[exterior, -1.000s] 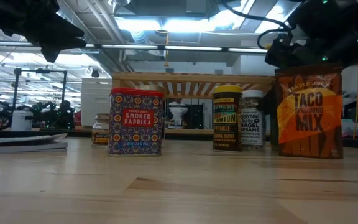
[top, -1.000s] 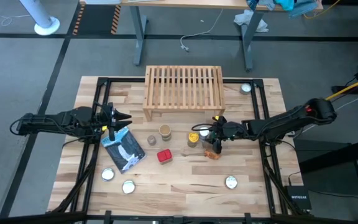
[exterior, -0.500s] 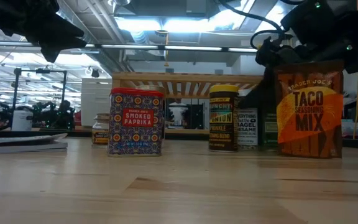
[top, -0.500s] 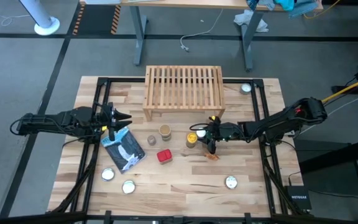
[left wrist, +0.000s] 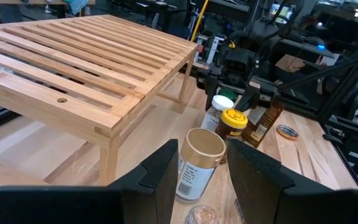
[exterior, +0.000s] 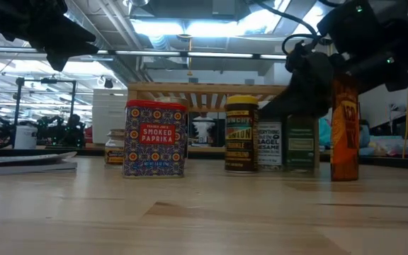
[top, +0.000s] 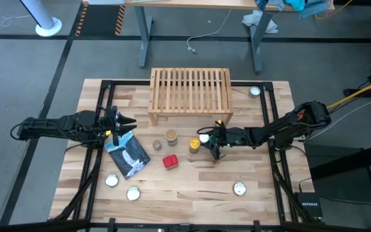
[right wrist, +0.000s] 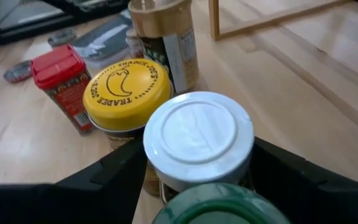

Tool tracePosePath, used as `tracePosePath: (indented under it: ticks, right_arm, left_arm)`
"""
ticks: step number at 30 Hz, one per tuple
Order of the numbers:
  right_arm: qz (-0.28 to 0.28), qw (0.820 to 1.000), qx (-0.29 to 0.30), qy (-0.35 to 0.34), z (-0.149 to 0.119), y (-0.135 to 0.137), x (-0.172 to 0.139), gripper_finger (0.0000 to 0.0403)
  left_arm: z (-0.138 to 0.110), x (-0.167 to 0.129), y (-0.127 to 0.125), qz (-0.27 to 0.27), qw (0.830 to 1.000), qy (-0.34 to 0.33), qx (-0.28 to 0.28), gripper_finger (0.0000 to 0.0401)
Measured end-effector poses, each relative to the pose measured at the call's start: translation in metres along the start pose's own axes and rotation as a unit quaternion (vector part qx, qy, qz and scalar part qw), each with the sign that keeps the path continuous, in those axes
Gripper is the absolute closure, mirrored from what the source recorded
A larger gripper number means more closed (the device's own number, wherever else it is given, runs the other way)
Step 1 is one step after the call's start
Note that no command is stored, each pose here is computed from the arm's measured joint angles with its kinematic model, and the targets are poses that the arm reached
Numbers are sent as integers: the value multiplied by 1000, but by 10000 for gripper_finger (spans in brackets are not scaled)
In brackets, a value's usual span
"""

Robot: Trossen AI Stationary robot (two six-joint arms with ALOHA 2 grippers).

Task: Shelf spices
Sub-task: Adjust the seasoning bag and bottles

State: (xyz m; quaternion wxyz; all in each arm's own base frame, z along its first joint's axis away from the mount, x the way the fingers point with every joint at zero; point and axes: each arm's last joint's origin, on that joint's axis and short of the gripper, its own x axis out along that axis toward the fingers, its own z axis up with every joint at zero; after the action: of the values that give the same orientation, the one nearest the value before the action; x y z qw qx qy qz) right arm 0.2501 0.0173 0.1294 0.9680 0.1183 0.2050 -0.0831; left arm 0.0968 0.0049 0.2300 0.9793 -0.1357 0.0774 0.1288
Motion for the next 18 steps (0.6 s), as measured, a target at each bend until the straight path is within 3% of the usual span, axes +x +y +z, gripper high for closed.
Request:
tracePosePath:
  ticks: [18]
  right_arm:
    - [17, 999, -49, -5, 20, 19, 56, 134]
  left_arm:
    - [0, 0, 0, 0, 1000, 0, 16, 271]
